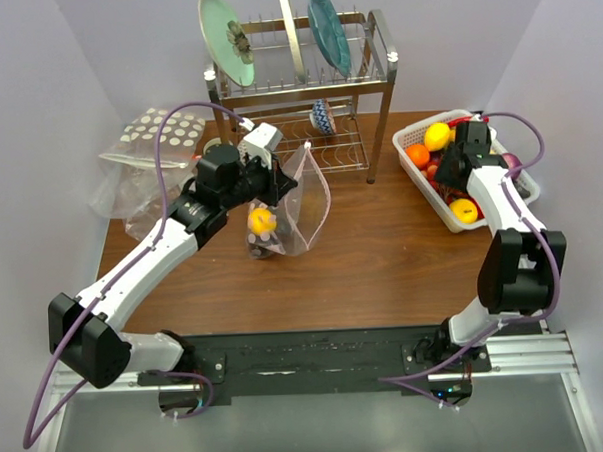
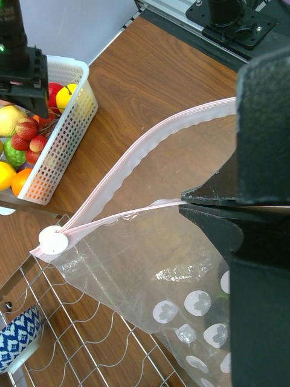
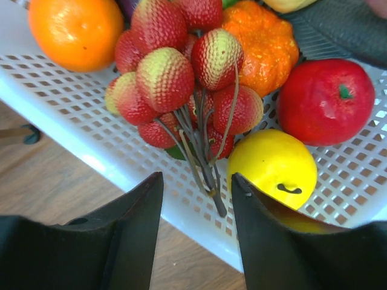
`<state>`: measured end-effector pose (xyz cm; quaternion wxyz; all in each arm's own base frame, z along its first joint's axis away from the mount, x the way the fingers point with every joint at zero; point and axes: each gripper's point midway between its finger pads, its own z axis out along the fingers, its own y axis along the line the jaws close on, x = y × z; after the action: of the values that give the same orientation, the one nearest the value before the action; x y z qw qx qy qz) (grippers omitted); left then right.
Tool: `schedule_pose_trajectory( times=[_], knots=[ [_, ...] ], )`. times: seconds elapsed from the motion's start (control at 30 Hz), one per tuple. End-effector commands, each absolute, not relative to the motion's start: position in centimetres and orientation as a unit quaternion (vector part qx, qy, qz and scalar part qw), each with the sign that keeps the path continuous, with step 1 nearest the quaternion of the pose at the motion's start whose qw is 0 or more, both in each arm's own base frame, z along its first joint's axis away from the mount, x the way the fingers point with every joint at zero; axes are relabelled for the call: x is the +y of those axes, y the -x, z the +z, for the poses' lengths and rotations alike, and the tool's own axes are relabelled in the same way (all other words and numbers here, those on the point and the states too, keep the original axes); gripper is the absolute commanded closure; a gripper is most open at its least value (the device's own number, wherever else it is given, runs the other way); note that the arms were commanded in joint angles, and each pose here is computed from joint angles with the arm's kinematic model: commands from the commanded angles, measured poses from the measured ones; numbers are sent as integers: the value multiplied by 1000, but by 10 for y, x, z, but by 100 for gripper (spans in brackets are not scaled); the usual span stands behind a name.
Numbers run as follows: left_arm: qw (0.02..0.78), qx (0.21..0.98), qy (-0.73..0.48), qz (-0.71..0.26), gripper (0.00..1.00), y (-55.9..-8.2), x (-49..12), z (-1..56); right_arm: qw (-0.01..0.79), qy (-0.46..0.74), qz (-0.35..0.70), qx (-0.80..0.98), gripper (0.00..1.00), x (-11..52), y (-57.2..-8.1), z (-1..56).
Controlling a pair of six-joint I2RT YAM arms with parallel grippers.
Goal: Place the food in the zip-top bag and seal the zipper
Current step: Pick up the fake fruit from the bin.
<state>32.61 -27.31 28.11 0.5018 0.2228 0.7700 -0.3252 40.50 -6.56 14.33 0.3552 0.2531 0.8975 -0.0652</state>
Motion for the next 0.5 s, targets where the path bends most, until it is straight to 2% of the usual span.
schedule_pose_trajectory(
  times=[0.0,0.33,0.37,0.43,0.47],
  knots=[
    [524,749,-220,-340,100,-323,-272,301,363,-268,-75,889,53,-72,-415,133],
    [525,749,-219,-339,100,-323,-272,302,339,-283,-93,892,57,-79,-418,97],
    [525,750,-219,-338,100,-324,-271,301,337,-282,-93,894,62,-78,-420,95],
    [525,750,-219,-338,100,-323,-271,302,330,-284,-87,896,64,-76,-423,88],
    [525,750,-219,-337,100,-323,-271,301,325,-282,-86,898,69,-75,-423,85]
  ],
)
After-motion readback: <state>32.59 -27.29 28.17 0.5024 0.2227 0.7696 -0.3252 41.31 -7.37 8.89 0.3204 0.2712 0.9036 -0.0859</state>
